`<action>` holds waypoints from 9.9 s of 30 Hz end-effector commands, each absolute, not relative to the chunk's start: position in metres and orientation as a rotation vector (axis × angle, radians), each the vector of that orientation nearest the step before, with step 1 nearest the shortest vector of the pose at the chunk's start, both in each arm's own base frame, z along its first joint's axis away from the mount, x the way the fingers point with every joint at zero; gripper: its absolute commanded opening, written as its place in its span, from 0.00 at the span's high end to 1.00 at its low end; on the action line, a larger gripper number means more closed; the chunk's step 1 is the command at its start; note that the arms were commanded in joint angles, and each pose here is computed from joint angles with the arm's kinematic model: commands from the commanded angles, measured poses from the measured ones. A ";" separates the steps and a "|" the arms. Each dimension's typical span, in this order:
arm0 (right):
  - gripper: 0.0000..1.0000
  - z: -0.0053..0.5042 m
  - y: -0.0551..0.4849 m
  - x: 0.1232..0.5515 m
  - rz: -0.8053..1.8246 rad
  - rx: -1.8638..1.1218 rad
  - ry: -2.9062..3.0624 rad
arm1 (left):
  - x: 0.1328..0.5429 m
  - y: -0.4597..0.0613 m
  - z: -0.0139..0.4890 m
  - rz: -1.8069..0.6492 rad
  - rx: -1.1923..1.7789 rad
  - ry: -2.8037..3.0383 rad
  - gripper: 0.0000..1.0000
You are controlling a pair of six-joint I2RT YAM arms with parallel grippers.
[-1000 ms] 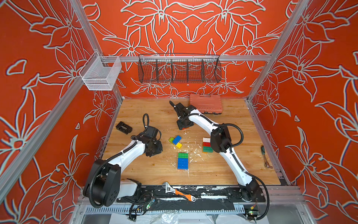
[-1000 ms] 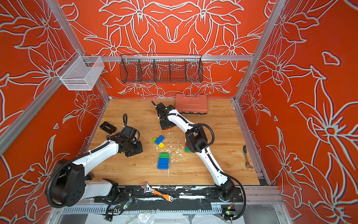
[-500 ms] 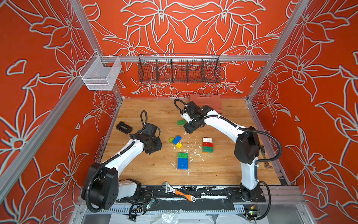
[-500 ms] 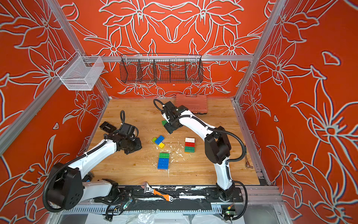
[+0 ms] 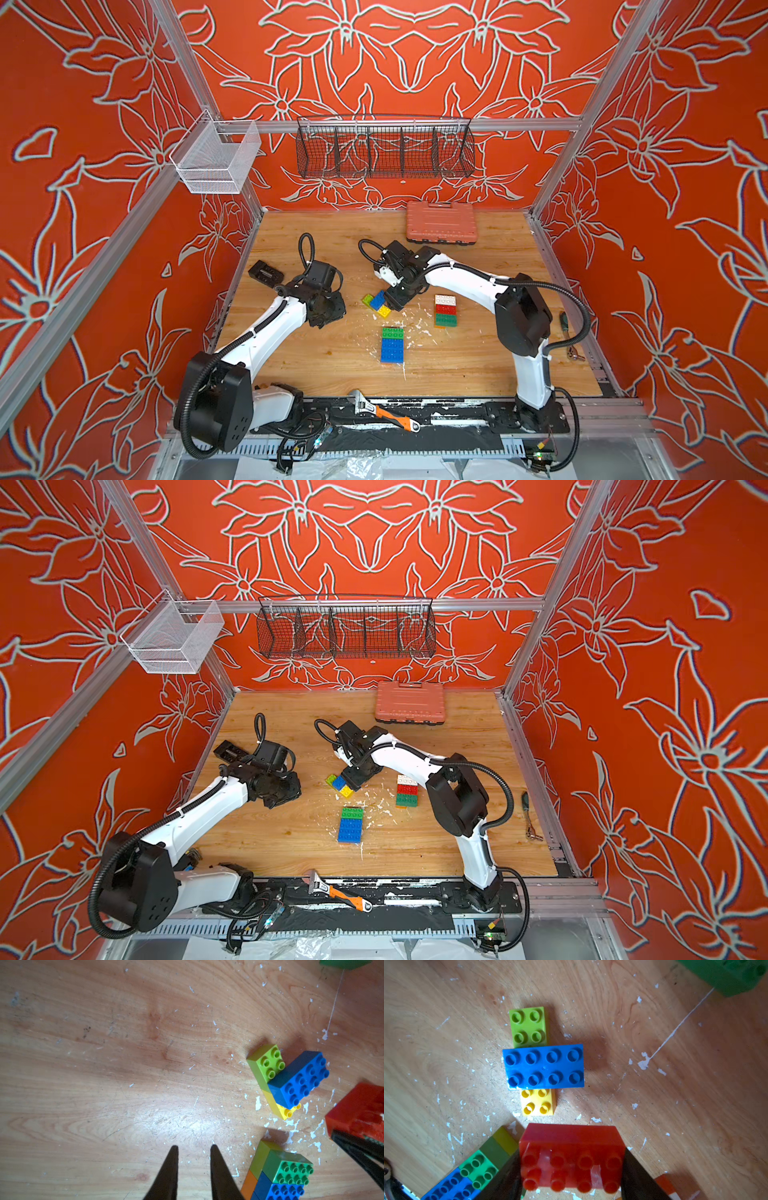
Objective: Assemble a rectangle with lego
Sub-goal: Assemble the lego brick with the lego brick, then pick up the lego brick from the center of the board.
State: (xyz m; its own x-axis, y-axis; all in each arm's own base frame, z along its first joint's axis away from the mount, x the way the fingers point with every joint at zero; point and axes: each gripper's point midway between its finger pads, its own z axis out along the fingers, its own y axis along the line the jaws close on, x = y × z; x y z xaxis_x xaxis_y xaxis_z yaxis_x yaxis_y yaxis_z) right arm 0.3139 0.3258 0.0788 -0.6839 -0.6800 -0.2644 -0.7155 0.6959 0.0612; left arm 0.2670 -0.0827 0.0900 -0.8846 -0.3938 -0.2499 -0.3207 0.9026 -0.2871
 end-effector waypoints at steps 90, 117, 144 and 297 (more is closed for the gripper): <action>0.74 0.008 0.356 0.284 -0.009 -1.444 2.696 | 0.251 -0.068 0.079 -0.322 -0.595 2.775 0.73; 0.76 0.032 0.360 0.293 0.122 -1.363 2.710 | 0.255 -0.071 0.081 -0.345 -0.598 2.781 0.73; 0.81 -0.008 0.330 0.270 -0.049 -1.410 2.839 | 0.254 -0.072 0.076 -0.357 -0.608 2.785 0.73; 0.13 0.051 0.342 0.498 0.106 -0.477 2.690 | 0.296 -0.074 0.065 -0.638 -0.629 2.771 0.61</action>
State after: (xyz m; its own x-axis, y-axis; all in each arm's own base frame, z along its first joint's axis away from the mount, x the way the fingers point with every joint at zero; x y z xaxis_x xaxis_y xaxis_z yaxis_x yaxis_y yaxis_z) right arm 0.4893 0.3433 0.0519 -0.8650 -0.3314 -0.3768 -0.3673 0.9297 0.0256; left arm 0.2987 -0.0733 0.0708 -0.8742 -0.4652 -0.1395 -0.3590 0.8125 -0.4594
